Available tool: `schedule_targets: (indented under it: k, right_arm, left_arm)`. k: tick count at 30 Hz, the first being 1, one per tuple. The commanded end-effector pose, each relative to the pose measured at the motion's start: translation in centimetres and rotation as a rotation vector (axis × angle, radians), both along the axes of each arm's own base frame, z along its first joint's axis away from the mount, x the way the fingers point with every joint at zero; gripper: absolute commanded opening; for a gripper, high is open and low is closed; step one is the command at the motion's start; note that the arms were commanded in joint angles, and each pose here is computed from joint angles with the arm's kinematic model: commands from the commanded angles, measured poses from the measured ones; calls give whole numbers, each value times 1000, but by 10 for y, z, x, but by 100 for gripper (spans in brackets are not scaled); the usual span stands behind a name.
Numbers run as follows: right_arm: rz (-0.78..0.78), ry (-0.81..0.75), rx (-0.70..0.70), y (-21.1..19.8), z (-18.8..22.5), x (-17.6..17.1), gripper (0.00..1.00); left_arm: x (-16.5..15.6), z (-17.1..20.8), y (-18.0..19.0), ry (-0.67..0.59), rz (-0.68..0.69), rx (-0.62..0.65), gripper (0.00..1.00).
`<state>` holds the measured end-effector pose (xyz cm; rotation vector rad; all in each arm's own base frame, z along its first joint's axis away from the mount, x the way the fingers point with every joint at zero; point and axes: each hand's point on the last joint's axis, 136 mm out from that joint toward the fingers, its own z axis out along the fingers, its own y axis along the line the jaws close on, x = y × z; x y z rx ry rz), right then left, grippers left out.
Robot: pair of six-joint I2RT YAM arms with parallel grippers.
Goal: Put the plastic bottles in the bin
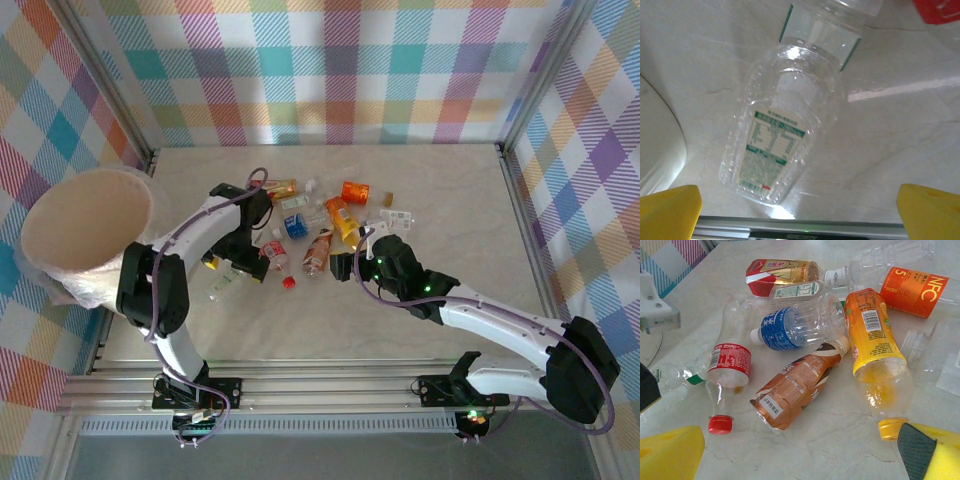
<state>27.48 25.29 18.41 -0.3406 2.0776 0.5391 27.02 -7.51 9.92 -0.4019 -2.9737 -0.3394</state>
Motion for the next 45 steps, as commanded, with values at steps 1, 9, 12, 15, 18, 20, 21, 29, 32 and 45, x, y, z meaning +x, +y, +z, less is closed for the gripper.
schedule_targets:
  k: [1,9,12,15,18,20,21,29,32,45]
  right_arm:
    - [-21,-20,-1,-3,3,4,100]
    - [-37,-40,-35,-12,6,4,100]
    - [-43,-39,-39,-14,7,3,100]
    - [-47,-38,-45,-16,6,3,100]
    - [-50,-33,-51,-17,4,3,100]
    - [-53,-31,-51,-18,5,2,100]
    - [-54,-30,-48,-18,5,1,100]
    - [-63,-39,-53,-23,6,0,100]
    - [-61,-38,-53,-23,5,0,100]
    - [-50,-53,-43,-17,5,4,100]
  left_arm:
    - [6,-10,6,-8,-65,57,100]
    - [1,-43,6,47,-153,49,100]
    - [-6,-55,9,79,-164,58,100]
    - [-9,-67,5,98,-164,33,97]
    - [-6,-73,6,106,-157,48,90]
    - [3,-72,13,71,-154,101,84]
    - [6,-70,15,57,-153,115,81]
    - [8,-55,10,6,-127,83,62]
    - [8,-45,12,-21,-112,84,61]
    - [34,32,2,-380,-7,-44,55]
